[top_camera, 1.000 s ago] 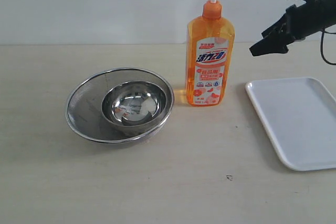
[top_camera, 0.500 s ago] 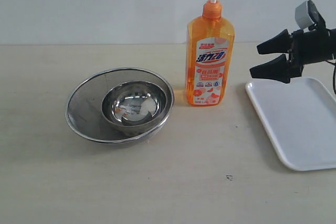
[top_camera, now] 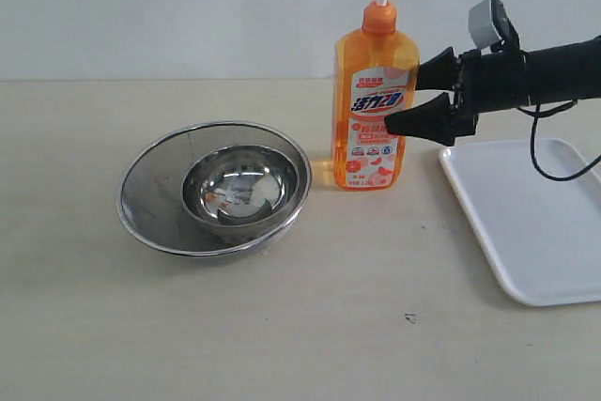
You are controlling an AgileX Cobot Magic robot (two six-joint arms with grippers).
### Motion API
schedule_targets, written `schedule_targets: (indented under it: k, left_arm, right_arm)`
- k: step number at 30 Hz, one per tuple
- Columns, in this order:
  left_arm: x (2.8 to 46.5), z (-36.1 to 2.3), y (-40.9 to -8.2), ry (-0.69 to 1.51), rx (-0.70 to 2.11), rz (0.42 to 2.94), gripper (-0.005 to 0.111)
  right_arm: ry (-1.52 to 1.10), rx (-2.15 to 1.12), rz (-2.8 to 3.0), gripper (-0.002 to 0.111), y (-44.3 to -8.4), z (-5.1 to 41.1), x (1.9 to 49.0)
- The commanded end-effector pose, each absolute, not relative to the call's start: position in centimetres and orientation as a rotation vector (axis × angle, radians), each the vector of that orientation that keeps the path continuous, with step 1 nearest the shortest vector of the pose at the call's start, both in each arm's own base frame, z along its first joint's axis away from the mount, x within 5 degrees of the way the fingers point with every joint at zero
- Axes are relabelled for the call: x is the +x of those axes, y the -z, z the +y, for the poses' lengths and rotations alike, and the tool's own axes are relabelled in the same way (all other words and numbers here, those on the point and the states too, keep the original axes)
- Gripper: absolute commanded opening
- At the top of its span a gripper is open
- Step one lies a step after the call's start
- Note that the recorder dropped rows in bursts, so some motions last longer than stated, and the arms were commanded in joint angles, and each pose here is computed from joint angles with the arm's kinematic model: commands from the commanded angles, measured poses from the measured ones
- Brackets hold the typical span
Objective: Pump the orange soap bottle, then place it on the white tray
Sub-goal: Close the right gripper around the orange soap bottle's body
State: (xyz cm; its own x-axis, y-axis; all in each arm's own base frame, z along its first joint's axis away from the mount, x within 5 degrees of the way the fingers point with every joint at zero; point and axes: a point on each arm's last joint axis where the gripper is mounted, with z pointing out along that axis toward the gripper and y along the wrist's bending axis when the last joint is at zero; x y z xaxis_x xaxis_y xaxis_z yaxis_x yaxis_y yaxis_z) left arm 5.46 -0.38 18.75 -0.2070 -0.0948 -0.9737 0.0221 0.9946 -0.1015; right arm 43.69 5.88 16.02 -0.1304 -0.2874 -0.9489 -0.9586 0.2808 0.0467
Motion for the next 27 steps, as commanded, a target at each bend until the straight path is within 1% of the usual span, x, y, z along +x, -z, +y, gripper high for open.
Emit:
schedule_targets:
  k: [1,4,7,11,17,27]
  left_arm:
    - [5.4,-0.4,-18.7,0.103,-0.043,1.777,0.005]
    - [5.4,-0.4,-18.7,0.103,-0.043,1.777,0.005]
    - [5.4,-0.4,-18.7,0.103,-0.043,1.777,0.005]
    - [5.4,-0.4,-18.7,0.103,-0.043,1.777,0.005]
    - [5.4,-0.4,-18.7,0.103,-0.043,1.777,0.005]
    - [5.4,-0.4,-18.7,0.103,-0.043,1.777,0.005]
  right_arm:
    - [-0.86,-1.166,1.55,0.105,-18.0,5.9,44.5]
    - [-0.837,-1.181,1.529,0.105,-18.7,5.9,44.9]
    - [-0.834,-1.2,1.534,0.105,-18.6,5.9,44.8]
    - [-0.841,-1.325,1.536,0.105,-17.9,7.5,44.1]
    - [-0.873,-1.401,1.533,0.105,-17.6,9.5,43.5]
    - [-0.872,-1.463,1.572,0.105,-17.1,9.4,43.2]
